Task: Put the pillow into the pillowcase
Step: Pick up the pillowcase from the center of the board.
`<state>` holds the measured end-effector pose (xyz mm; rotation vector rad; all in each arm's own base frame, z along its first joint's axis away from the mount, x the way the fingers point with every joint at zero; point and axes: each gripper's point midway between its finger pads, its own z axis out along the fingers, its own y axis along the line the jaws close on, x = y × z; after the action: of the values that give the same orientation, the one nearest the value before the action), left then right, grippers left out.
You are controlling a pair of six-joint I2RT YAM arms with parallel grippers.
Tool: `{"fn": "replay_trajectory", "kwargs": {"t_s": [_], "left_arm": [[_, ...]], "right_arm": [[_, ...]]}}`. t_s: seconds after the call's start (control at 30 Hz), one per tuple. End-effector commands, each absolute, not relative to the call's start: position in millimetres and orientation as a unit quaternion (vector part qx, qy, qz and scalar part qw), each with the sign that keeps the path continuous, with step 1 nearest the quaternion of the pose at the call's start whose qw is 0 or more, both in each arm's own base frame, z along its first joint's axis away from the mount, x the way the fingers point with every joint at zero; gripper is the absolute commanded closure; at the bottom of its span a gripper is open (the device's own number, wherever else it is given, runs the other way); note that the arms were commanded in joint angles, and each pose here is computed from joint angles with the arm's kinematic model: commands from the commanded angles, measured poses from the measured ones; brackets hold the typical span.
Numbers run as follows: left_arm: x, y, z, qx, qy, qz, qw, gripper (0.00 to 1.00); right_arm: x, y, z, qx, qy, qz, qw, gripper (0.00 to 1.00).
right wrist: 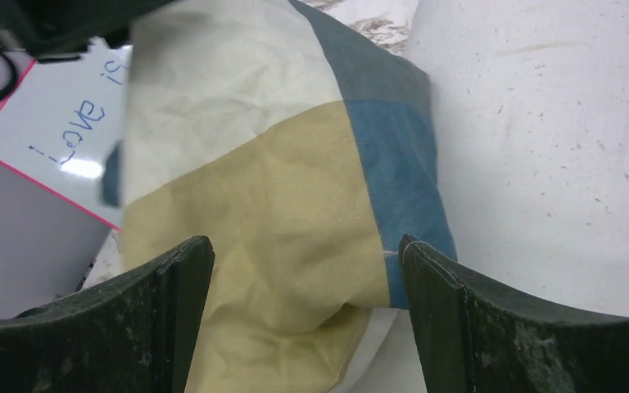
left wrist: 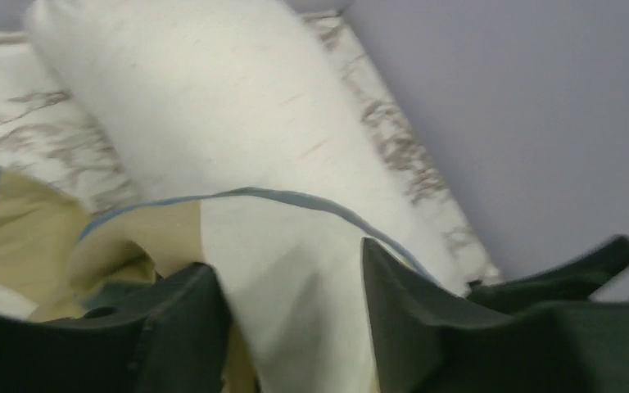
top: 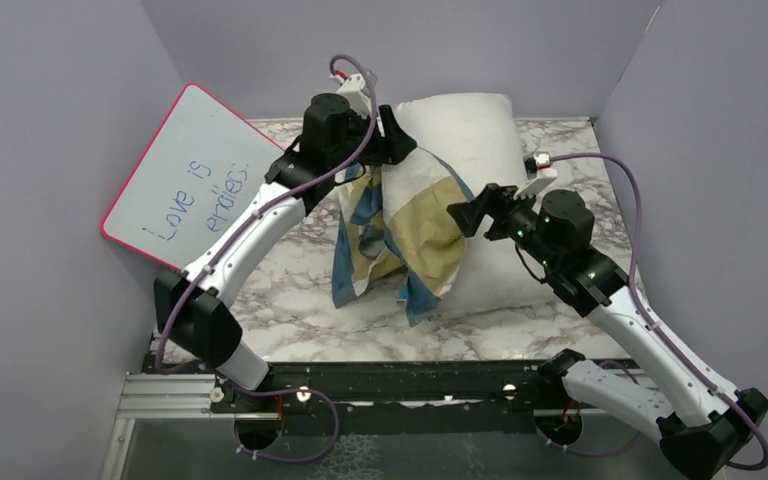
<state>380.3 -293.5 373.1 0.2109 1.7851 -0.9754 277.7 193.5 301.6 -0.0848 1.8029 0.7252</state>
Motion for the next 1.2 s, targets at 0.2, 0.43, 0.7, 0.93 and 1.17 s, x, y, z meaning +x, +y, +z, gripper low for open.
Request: {"fn": "replay_trajectory", "kwargs": {"t_s": [0.2,0.43,0.7,0.93,1.17], "left_arm": [[382.9,-233.3,244.8,0.068,0.878,-0.231,0.414,0.21],[379.0,-217.1,205.6,0.036,0.887,-0.289,0.357,0.26],[384.4,-225.6,195.6,0.029,0.872,-0.344,0.347,0.29],[384.1,-236.4,188.0,0.032,0.865,-0.38,0.327,0.32],[385.2,-244.8,193.2,0.026,0.855,-0.41,0.318,0.32]], "right_arm": [[259.4,225.4,264.5,-0.122,0.82,0.331,0.451,0.2],[232.2,255.9,253.2,-0.202,0.826,0.313,0.422,0.26],[186.2,309.1,259.6,-0.435,0.675,0.349,0.483,0.27],[169.2,324.4,222.2,-0.585,0.564,0.304,0.497,0.27],[165.3,338.0,195.0,-0.664,0.478,0.262,0.512,0.22]]}}
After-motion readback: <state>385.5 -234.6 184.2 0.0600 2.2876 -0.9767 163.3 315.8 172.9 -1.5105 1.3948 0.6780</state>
